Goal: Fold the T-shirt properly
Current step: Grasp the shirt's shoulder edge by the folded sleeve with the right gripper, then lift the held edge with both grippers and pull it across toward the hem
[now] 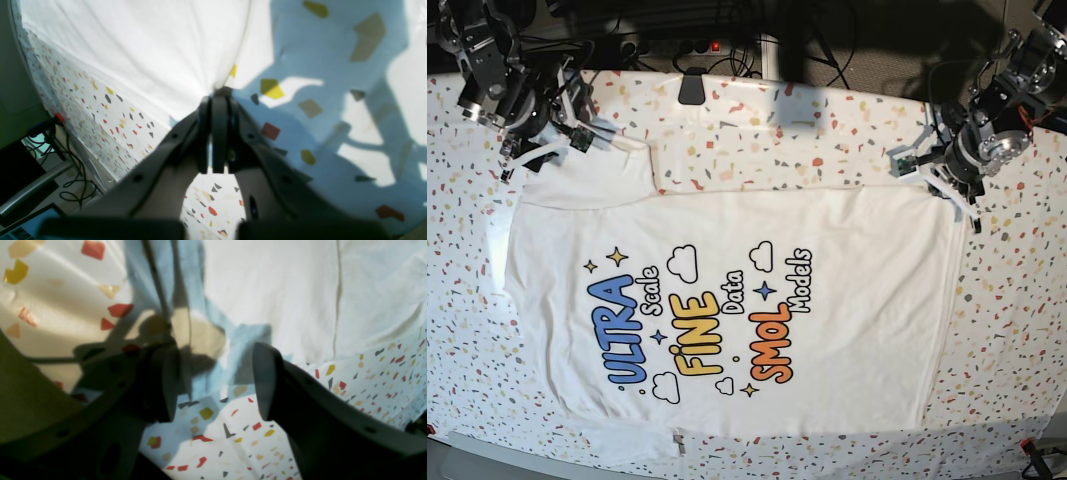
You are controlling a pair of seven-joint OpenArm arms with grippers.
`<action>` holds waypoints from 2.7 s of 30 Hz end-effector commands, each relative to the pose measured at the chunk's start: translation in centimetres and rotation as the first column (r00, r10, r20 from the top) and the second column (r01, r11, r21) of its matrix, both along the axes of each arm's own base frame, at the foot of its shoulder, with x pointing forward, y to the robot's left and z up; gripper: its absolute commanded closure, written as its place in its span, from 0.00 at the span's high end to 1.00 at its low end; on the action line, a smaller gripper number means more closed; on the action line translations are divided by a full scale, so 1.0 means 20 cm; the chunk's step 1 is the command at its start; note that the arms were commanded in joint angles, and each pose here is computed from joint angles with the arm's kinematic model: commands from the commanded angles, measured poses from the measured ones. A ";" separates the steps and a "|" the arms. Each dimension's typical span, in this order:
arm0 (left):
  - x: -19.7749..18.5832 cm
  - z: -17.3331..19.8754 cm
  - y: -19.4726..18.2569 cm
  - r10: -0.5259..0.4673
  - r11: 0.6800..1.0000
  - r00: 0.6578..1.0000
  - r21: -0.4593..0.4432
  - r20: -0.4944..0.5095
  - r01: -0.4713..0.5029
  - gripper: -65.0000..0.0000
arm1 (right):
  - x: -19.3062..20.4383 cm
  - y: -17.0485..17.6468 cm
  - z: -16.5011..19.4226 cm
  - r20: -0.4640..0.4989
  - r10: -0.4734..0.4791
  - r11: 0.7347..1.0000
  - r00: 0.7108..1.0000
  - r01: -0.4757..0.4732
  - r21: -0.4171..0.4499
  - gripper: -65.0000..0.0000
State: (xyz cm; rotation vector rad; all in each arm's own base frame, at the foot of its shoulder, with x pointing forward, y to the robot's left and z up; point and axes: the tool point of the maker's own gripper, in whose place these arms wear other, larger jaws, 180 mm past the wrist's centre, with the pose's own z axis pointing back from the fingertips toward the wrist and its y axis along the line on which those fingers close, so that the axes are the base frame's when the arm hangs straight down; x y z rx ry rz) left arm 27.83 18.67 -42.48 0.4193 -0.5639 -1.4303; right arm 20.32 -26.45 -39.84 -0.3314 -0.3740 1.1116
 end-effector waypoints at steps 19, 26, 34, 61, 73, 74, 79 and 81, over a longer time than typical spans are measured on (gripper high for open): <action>0.02 0.03 0.02 -0.006 1.000 1.000 0.006 0.015 0.006 0.00 | -0.03 -0.14 -0.08 -0.042 -0.054 0.998 0.998 0.052 -0.034 0.28; 0.02 0.03 0.02 -0.006 1.000 1.000 0.006 0.015 0.006 0.00 | 0.00 -0.14 -0.06 -0.013 -0.015 0.999 1.000 0.014 -0.051 0.05; 0.02 0.03 0.02 -0.006 1.000 1.000 0.006 0.015 0.006 0.00 | 0.00 -0.13 -0.07 -0.012 -0.016 0.999 1.000 0.016 -0.030 0.00; 0.02 0.03 0.02 -0.005 1.000 1.000 0.007 0.015 0.005 0.00 | 0.16 -0.03 0.16 0.174 -0.129 0.991 0.976 0.119 0.068 0.00; 0.03 0.04 0.02 -0.004 1.000 1.000 0.006 0.022 0.004 0.00 | 0.34 0.04 0.31 0.255 -0.160 0.980 0.954 0.124 0.153 0.00; 0.04 0.05 0.02 -0.001 1.000 1.000 0.005 0.030 0.001 0.00 | 0.37 0.04 0.33 0.269 -0.160 0.980 0.950 0.121 0.155 0.00; 0.14 0.13 0.03 0.054 0.998 0.989 -0.029 0.138 -0.051 0.00 | 0.49 0.04 0.44 0.338 -0.162 0.980 0.927 0.110 0.166 0.00; 0.18 0.16 0.03 0.056 0.998 0.986 -0.031 0.157 -0.052 0.00 | 0.53 0.05 0.47 0.354 -0.168 0.978 0.920 0.110 0.180 0.00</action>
